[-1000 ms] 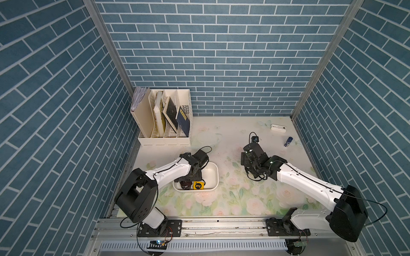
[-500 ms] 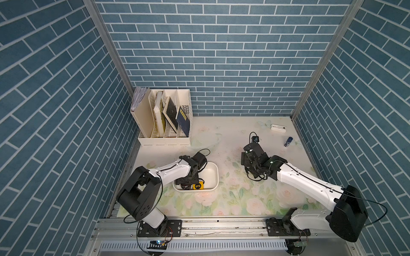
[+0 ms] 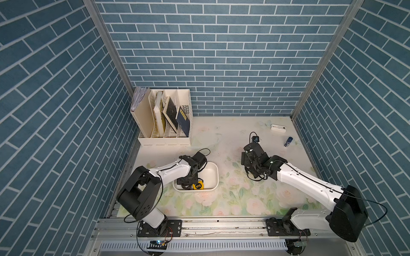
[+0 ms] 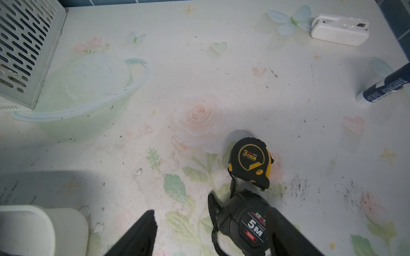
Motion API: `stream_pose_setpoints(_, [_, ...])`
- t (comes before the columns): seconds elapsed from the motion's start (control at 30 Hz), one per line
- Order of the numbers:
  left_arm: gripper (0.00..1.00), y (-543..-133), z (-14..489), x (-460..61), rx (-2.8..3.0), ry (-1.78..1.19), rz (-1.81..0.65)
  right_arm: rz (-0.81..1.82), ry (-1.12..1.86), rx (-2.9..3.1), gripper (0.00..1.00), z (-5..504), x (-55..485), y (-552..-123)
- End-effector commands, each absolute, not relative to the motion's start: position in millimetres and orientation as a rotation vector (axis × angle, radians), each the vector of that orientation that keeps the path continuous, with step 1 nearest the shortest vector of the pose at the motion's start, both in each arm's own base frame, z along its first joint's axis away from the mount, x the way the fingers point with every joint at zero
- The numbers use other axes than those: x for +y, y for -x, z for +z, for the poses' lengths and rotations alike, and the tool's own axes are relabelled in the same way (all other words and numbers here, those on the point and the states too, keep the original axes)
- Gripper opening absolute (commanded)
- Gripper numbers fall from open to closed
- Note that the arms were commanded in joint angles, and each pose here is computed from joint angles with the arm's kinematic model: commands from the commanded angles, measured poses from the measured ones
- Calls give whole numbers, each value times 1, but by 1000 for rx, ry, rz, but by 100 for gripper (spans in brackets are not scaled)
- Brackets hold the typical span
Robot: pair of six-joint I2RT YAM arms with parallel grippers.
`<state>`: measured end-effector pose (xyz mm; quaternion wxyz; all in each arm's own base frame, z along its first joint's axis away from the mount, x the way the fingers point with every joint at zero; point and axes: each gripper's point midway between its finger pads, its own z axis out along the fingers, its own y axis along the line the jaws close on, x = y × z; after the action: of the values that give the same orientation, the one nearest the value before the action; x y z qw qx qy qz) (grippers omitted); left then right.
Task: Take the tape measure out of the storage box
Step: Pick up the tape measure from the storage box.
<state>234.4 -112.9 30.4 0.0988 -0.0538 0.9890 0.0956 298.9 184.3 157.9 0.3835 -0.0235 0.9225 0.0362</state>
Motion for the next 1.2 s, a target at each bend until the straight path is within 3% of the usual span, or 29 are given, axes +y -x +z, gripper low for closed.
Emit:
stream_pose_setpoints(0.0, [20, -252, 63, -122, 2861, 186, 218, 82, 58, 2347, 80, 156, 181, -299])
stream_pose_setpoints(0.27, [17, -280, 128, -138, 2749, 211, 116, 100, 54, 2342, 80, 155, 183, -299])
stream_pose_setpoints(0.43, [17, -300, 171, -171, 2686, 210, -123, 195, 76, 2322, 79, 160, 194, -298])
stream_pose_setpoints(0.73, [18, -321, 228, -249, 2573, 220, -727, 876, 310, 1961, 78, 245, 260, -262])
stream_pose_setpoints(0.9, [19, -318, 247, -283, 2507, 252, -1057, 1018, 372, 1843, 78, 270, 273, -249])
stream_pose_setpoints(1.17, [23, -323, 265, -288, 2401, 346, -1183, 1085, 442, 1795, 78, 279, 287, -239])
